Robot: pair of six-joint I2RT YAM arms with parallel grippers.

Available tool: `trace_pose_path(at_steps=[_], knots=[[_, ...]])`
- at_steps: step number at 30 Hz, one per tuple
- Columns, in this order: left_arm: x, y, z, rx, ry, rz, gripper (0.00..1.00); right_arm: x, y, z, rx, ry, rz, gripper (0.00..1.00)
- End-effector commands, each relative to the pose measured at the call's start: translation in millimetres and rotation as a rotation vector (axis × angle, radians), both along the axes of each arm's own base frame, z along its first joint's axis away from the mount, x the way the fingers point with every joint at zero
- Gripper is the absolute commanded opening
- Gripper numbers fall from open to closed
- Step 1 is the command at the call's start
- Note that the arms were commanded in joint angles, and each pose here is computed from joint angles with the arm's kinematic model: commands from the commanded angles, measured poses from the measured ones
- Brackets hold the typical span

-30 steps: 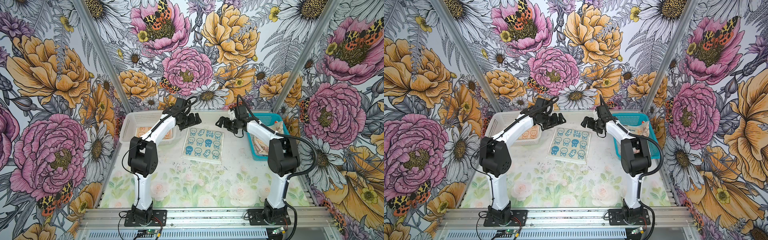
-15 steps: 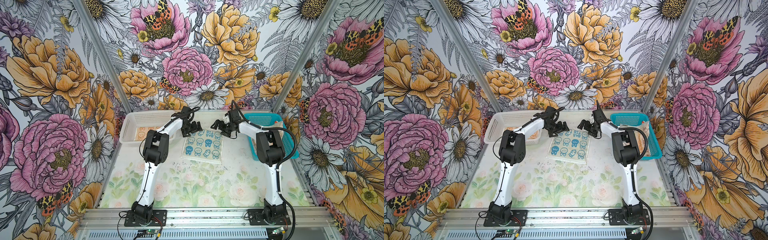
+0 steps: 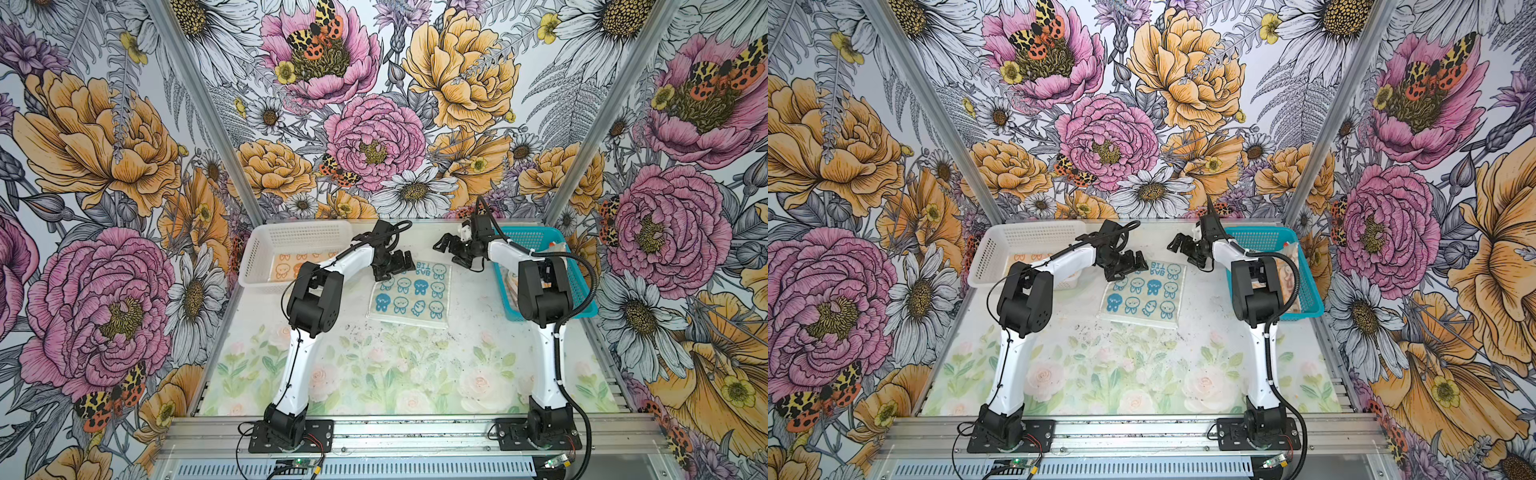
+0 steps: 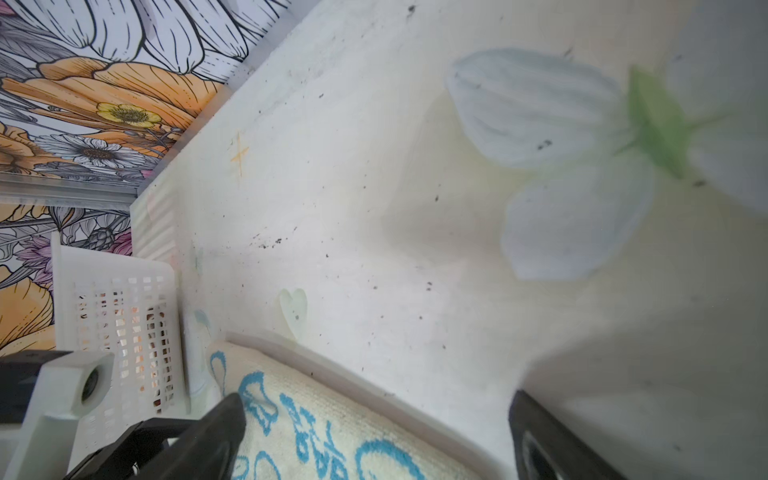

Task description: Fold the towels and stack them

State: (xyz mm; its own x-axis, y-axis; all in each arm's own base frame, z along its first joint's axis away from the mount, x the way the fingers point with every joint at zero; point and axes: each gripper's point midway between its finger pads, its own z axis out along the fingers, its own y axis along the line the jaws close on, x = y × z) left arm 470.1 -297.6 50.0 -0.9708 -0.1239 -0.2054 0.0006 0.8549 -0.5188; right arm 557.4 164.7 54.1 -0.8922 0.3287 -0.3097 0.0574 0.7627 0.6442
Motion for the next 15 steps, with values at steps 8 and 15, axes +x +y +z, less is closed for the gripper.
trace_pose_path(at_steps=[8, 15], knots=[[10.5, 6.7, 34.3, -0.057, -0.018, 0.041, 0.99, -3.6, -7.9, 48.0, -0.081, -0.069, 0.042, 0.99], [39.6, 37.8, 57.1, -0.069, -0.075, 0.099, 0.99, -46.7, 23.8, 62.7, -0.037, -0.044, 0.118, 0.99]])
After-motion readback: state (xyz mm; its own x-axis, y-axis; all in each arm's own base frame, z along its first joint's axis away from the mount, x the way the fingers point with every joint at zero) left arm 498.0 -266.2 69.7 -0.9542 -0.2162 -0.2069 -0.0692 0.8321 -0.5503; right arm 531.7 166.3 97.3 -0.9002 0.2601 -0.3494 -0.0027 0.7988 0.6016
